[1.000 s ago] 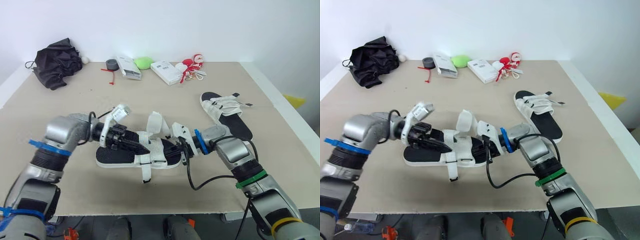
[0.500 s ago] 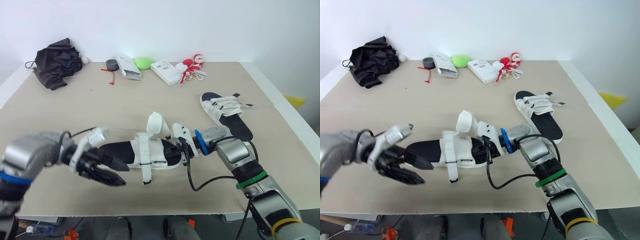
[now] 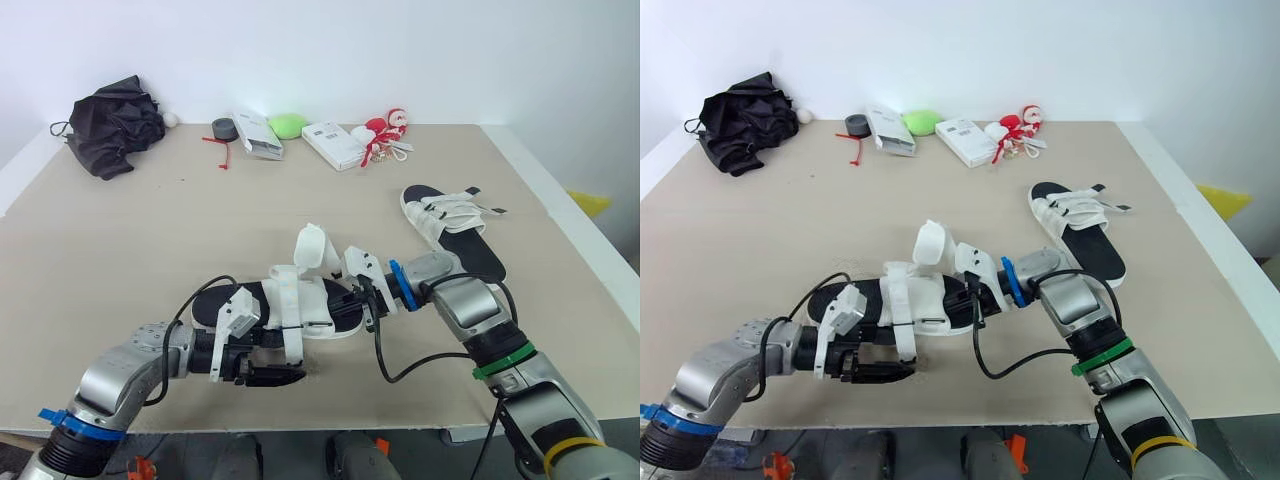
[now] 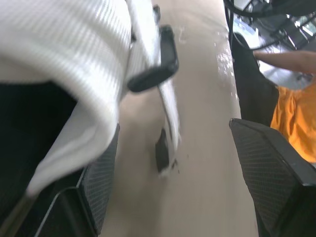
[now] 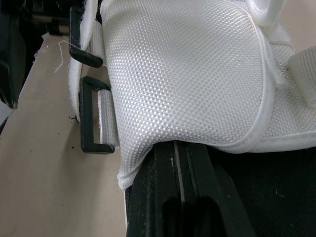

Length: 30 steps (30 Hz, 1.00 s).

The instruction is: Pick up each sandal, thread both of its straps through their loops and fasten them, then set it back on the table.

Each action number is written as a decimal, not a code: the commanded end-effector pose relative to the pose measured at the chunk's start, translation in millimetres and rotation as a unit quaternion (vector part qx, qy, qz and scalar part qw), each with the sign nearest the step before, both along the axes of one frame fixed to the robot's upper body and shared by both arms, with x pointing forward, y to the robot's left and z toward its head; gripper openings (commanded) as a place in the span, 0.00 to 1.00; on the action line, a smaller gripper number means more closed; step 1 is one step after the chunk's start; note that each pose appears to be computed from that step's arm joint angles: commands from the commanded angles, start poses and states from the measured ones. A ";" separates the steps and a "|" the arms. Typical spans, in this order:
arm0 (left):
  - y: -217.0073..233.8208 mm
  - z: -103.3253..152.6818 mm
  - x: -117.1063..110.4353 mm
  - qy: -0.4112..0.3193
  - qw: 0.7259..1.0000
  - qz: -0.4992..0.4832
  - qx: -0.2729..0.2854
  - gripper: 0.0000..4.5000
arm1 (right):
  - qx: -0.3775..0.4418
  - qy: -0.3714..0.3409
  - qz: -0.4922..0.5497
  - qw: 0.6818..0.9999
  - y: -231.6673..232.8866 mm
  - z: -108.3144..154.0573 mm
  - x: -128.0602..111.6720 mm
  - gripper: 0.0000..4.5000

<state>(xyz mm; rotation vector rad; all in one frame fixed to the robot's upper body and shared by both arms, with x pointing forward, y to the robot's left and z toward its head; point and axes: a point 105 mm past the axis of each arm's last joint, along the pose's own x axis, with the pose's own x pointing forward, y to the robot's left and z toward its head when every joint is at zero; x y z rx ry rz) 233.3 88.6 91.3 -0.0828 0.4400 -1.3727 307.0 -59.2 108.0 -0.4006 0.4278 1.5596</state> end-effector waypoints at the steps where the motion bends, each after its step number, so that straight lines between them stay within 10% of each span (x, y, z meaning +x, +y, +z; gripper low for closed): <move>1: -11.0 6.7 -7.6 -0.007 1.000 -0.017 -0.019 0.82 | -0.039 0.037 -0.002 0.999 -5.1 -24.3 -7.3 0.00; 12: -0.9 10.8 -13.5 0.040 0.998 -0.031 -0.028 0.02 | -0.039 0.036 -0.004 0.999 -5.8 -24.2 -6.5 0.00; 30: 16.9 57.4 -61.7 0.128 0.978 -0.162 -0.013 0.02 | -0.038 0.034 0.000 0.999 -3.3 -24.1 -4.9 0.00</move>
